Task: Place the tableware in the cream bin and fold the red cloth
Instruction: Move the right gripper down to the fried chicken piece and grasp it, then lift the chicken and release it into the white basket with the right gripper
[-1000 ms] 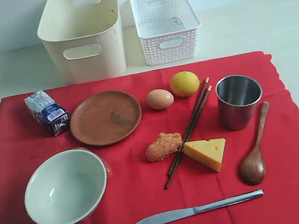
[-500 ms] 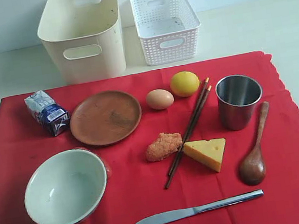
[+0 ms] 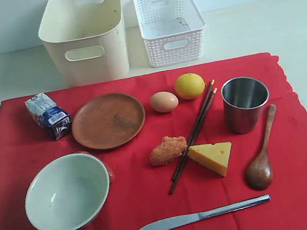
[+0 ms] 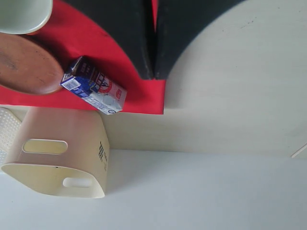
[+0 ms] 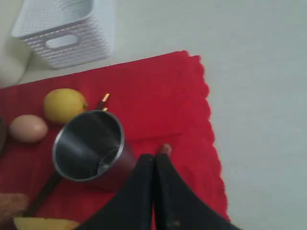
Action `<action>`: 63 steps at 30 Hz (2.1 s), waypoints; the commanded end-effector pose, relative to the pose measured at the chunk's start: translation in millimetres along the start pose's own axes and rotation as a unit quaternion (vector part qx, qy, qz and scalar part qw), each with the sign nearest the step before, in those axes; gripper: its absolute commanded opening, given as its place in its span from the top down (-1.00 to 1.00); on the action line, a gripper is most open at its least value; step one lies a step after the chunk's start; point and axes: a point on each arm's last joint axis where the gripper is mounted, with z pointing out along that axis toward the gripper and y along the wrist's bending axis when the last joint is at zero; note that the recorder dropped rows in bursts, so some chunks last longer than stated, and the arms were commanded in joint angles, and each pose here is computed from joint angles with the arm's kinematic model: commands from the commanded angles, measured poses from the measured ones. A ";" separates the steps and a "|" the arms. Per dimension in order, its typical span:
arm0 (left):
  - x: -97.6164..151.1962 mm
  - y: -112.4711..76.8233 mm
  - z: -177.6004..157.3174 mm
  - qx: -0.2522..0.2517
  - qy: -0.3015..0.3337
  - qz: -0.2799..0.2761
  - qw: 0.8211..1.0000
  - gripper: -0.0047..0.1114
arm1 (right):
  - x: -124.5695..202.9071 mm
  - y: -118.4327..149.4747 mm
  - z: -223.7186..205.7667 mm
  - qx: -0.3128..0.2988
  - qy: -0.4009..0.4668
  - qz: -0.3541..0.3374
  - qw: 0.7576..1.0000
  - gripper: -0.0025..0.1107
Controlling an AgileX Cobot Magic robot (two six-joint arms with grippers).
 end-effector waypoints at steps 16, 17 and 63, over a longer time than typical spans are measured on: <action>-1.0 0.0 -0.6 -0.001 -0.006 -0.003 1.000 0.88 | -7.2 108.3 54.2 -0.147 0.113 -0.268 0.945 0.39; -1.0 0.0 -0.6 -0.001 -0.006 -0.003 1.000 0.88 | -5.5 112.1 57.6 -0.151 0.116 -0.285 0.939 0.30; -1.0 0.0 -0.6 -0.001 -0.006 -0.003 1.000 0.88 | 75.0 152.1 164.8 -0.172 0.184 -0.457 0.853 0.45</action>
